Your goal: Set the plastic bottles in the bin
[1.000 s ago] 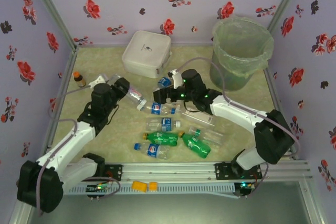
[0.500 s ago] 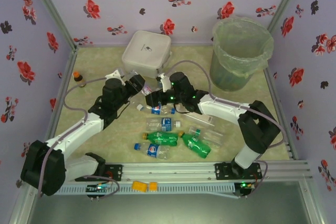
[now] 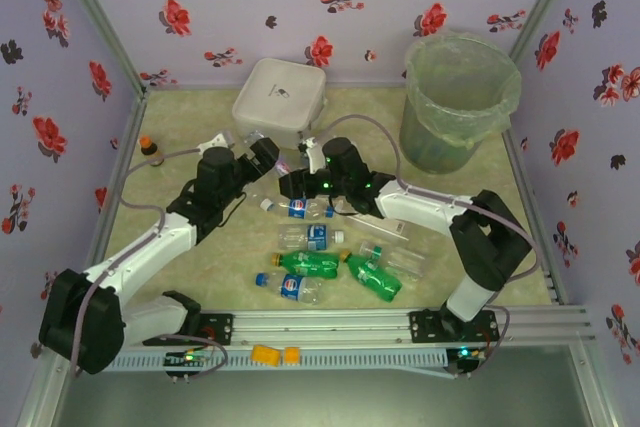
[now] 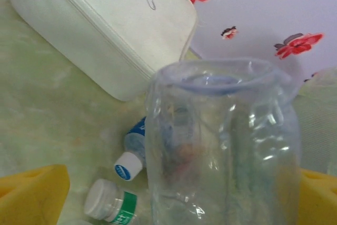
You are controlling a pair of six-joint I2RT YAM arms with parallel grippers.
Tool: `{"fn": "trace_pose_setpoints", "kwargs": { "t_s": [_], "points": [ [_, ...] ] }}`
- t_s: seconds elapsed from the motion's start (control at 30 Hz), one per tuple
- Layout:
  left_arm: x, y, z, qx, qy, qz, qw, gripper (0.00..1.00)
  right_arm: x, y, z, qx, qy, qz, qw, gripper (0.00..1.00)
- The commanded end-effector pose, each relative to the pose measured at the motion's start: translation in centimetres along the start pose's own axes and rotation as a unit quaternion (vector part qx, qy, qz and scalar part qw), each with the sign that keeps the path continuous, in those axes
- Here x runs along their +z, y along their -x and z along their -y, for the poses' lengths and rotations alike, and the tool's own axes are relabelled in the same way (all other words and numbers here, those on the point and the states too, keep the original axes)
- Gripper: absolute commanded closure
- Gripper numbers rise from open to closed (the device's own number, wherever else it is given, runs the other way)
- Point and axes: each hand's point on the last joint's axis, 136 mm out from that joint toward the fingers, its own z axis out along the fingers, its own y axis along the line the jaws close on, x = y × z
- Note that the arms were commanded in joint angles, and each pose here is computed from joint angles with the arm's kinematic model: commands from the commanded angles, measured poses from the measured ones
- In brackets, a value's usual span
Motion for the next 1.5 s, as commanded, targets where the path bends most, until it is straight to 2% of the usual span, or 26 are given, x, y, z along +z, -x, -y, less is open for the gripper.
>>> {"fn": "trace_pose_setpoints", "kwargs": {
  "t_s": [0.0,0.2,0.4,0.57,0.77,0.93,1.0,1.1,1.3,1.47],
  "points": [
    [-1.5,1.8,-1.4,0.035,0.053,0.037,0.997,0.0,-2.3,0.8,1.7,-0.01,-0.046,0.018,0.999,0.53],
    [-2.3,2.3,-2.5,0.067,0.07,0.042,0.994,0.0,-6.6,1.9,3.9,-0.017,-0.105,0.032,0.994,0.53],
    [-0.8,0.6,-3.1,0.081,0.075,0.006,0.994,0.0,-13.8,6.6,5.0,-0.048,-0.215,0.084,0.972,0.54],
    [1.1,-1.7,-2.4,0.081,0.052,-0.03,0.995,0.0,-21.0,11.7,4.9,-0.072,-0.298,0.143,0.941,0.54],
    [2.8,-3.9,-0.6,0.086,0.03,-0.064,0.994,0.0,-29.5,17.3,6.5,-0.059,-0.396,0.222,0.889,0.55],
    [3.1,-4.3,-0.4,0.098,0.021,-0.044,0.994,0.0,-34.8,20.0,9.5,-0.036,-0.475,0.264,0.839,0.55],
    [3.0,-4.3,-0.2,0.097,0.007,-0.034,0.995,0.0,-36.1,20.5,11.0,-0.024,-0.497,0.268,0.825,0.55],
    [2.9,-4.4,-0.3,0.111,0.01,-0.041,0.993,0.0,-36.4,20.7,13.7,0.001,-0.509,0.256,0.822,0.55],
    [2.6,-4.9,-1.1,0.115,0.032,-0.06,0.991,0.0,-34.9,19.8,19.9,0.06,-0.518,0.211,0.827,0.55],
    [1.3,-4.6,-1.3,0.118,0.038,-0.071,0.99,0.0,-33.9,18.7,23.1,0.098,-0.518,0.194,0.827,0.53]
  ]
}}
